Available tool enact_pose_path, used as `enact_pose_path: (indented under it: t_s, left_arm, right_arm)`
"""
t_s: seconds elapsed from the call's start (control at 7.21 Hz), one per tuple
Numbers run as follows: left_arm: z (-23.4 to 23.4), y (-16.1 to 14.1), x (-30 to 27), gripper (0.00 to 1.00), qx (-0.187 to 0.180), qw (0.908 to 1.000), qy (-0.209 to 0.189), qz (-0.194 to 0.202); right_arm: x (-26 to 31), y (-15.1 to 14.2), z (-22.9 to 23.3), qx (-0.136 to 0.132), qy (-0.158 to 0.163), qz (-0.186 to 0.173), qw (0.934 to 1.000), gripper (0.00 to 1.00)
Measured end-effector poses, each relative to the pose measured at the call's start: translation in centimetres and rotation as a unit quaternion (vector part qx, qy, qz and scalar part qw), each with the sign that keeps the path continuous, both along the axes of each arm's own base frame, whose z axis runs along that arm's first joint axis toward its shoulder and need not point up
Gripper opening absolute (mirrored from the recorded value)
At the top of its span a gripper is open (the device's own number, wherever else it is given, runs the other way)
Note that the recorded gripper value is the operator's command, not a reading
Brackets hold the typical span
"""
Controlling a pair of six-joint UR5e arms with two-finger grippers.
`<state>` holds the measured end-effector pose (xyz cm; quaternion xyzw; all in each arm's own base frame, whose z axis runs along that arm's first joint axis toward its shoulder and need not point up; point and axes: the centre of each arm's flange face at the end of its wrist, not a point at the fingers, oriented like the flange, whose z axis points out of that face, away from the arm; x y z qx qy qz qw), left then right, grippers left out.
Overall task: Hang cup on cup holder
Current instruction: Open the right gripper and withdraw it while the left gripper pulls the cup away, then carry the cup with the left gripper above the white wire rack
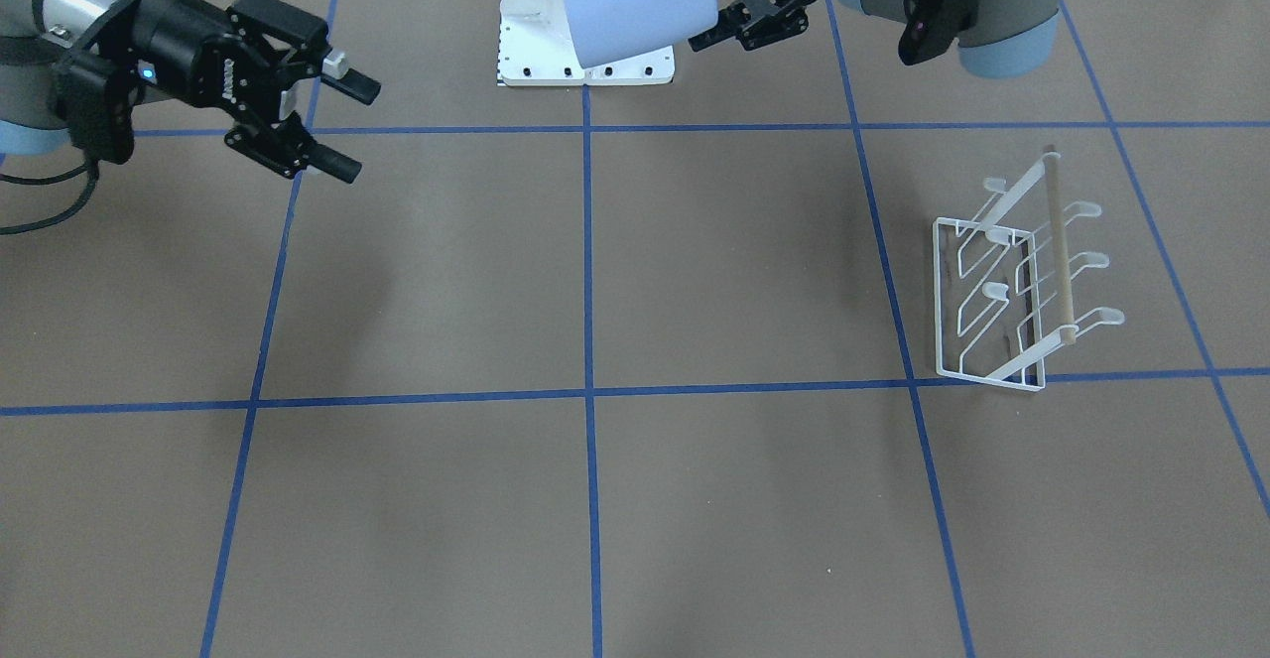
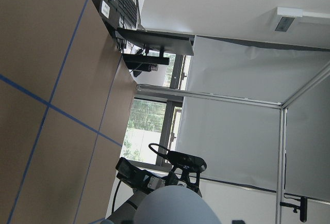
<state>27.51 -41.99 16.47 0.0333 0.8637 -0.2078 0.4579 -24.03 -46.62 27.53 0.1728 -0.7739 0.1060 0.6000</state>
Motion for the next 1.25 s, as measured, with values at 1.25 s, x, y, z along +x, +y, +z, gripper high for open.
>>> enact_pose_path:
  t_s: [1.25]
  left_arm:
    - [10.8,-8.5,-13.9,0.00,0.105,0.8413,-0.530,-0.027]
  right_arm:
    - [15.4,-7.7,16.7,0.002,0.414,-0.032,0.9095,1.00]
